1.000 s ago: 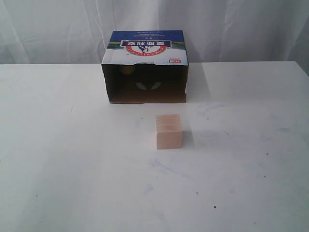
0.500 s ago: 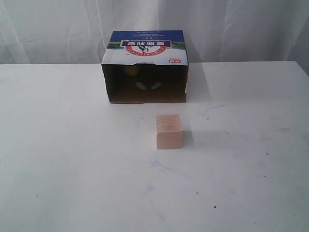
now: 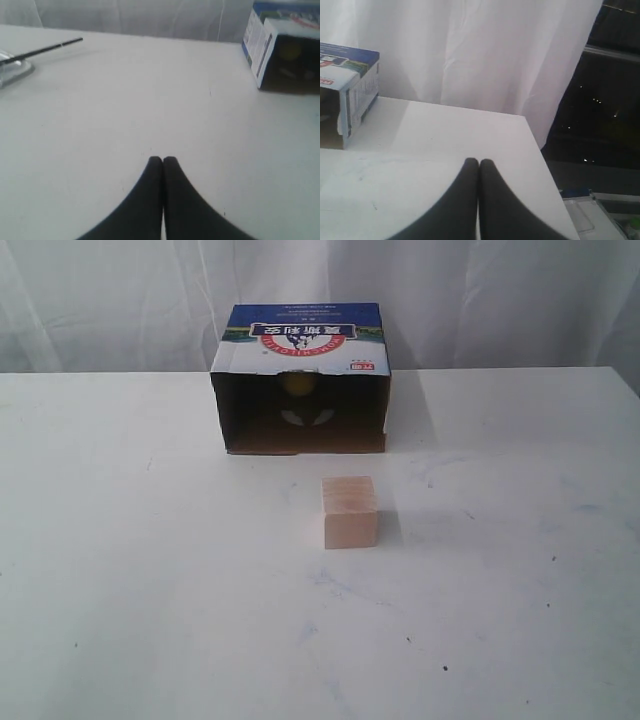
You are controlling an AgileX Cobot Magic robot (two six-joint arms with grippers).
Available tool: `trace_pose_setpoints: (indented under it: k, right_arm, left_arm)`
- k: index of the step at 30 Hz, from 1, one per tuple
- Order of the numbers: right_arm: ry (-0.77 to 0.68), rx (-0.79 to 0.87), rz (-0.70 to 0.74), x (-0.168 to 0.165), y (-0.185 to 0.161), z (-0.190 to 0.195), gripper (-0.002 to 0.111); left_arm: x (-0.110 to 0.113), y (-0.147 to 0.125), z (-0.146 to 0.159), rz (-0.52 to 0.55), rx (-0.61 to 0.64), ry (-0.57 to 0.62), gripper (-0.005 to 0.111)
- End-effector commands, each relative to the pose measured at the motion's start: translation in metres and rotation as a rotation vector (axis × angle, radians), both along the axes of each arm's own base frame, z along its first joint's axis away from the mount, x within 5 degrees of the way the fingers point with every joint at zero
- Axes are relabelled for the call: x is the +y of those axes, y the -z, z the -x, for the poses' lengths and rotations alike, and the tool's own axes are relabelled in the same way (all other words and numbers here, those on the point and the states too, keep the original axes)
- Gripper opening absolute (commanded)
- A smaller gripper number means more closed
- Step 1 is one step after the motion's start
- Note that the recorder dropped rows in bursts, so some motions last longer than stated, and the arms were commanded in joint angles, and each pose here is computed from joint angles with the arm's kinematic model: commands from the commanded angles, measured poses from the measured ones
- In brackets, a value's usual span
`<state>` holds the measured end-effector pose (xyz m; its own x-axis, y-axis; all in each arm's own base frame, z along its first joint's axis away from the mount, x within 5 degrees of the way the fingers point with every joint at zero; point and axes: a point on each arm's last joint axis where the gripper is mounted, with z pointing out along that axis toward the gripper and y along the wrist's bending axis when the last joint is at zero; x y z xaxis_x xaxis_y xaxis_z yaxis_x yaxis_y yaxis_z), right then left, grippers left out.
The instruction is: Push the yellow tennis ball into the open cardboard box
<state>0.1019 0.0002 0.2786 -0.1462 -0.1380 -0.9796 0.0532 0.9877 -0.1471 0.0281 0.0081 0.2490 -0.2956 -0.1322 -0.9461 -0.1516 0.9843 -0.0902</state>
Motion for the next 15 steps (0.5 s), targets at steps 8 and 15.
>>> trace_pose_setpoints:
  k: [8, 15]
  right_arm:
    - [0.04, -0.035, -0.021, -0.007, -0.001, 0.007, 0.0]
    - [0.076, -0.251, -0.141, -0.03, -0.016, 0.044, 0.0]
  left_arm:
    - [-0.001, 0.013, -0.001, -0.014, 0.061, 0.027, 0.0]
    - [-0.001, 0.013, -0.001, -0.016, 0.061, 0.028, 0.0]
